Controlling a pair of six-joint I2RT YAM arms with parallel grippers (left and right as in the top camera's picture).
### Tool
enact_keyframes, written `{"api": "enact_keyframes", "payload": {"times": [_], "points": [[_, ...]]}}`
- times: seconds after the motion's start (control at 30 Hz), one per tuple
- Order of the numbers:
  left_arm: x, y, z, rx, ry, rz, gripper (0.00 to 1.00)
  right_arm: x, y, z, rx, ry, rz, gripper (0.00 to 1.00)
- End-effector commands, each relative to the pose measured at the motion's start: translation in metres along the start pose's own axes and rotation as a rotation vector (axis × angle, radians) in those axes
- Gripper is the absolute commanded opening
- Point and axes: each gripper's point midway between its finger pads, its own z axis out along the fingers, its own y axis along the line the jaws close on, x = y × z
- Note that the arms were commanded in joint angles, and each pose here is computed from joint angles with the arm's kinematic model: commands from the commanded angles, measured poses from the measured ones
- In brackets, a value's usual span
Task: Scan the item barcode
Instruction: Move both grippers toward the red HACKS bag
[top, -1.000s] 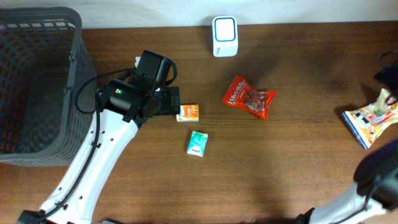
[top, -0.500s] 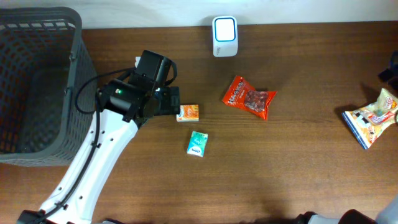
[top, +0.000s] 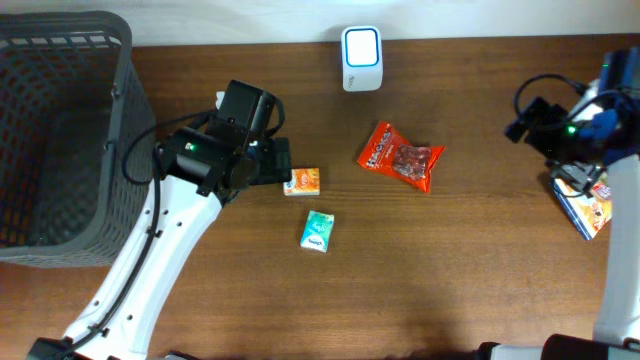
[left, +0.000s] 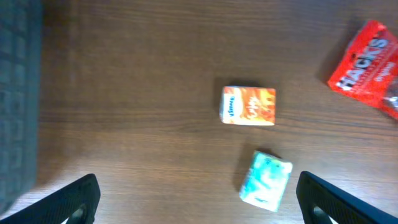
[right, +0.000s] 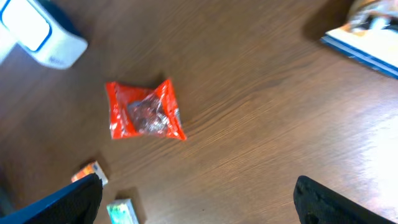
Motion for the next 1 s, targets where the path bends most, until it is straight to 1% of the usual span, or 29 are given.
{"api": "enact_keyframes", "payload": {"times": [0.0, 0.2, 0.37, 0.5, 0.67, 0.77, 0.83, 0.87, 0.9, 0.97], "points": [[0.005, -0.015, -0.003, 0.094, 0.030, -0.038, 0.99, 0.011, 0.017, 0.012, -0.021, 0.048, -0.051, 0.98], [0.004, -0.016, 0.004, 0.087, 0.042, -0.037, 0.99, 0.018, 0.047, 0.039, -0.044, 0.090, -0.039, 0.98], [0.008, -0.018, 0.021, 0.067, 0.085, -0.031, 0.99, 0.020, 0.062, 0.066, -0.046, 0.125, -0.058, 0.99], [0.009, -0.020, 0.037, 0.054, 0.111, -0.027, 0.99, 0.027, 0.072, 0.082, -0.078, 0.186, -0.061, 0.99], [0.010, -0.023, 0.052, 0.044, 0.133, -0.024, 0.99, 0.038, 0.079, 0.108, -0.053, 0.242, -0.076, 1.00], [0.010, -0.023, 0.055, 0.043, 0.136, -0.024, 0.99, 0.044, 0.078, 0.128, -0.006, 0.268, -0.053, 1.00], [0.008, -0.024, 0.056, 0.046, 0.129, -0.025, 0.99, 0.044, 0.078, 0.144, 0.010, 0.279, -0.034, 0.96], [0.007, -0.025, 0.056, 0.048, 0.124, -0.025, 0.99, 0.045, 0.076, 0.153, 0.029, 0.293, 0.018, 0.89], [0.006, -0.025, 0.056, 0.049, 0.121, -0.026, 0.99, 0.045, 0.077, 0.158, 0.030, 0.296, 0.030, 0.87], [0.005, -0.026, 0.056, 0.052, 0.116, -0.027, 0.99, 0.038, 0.081, 0.167, 0.004, 0.270, -0.067, 0.87]]}}
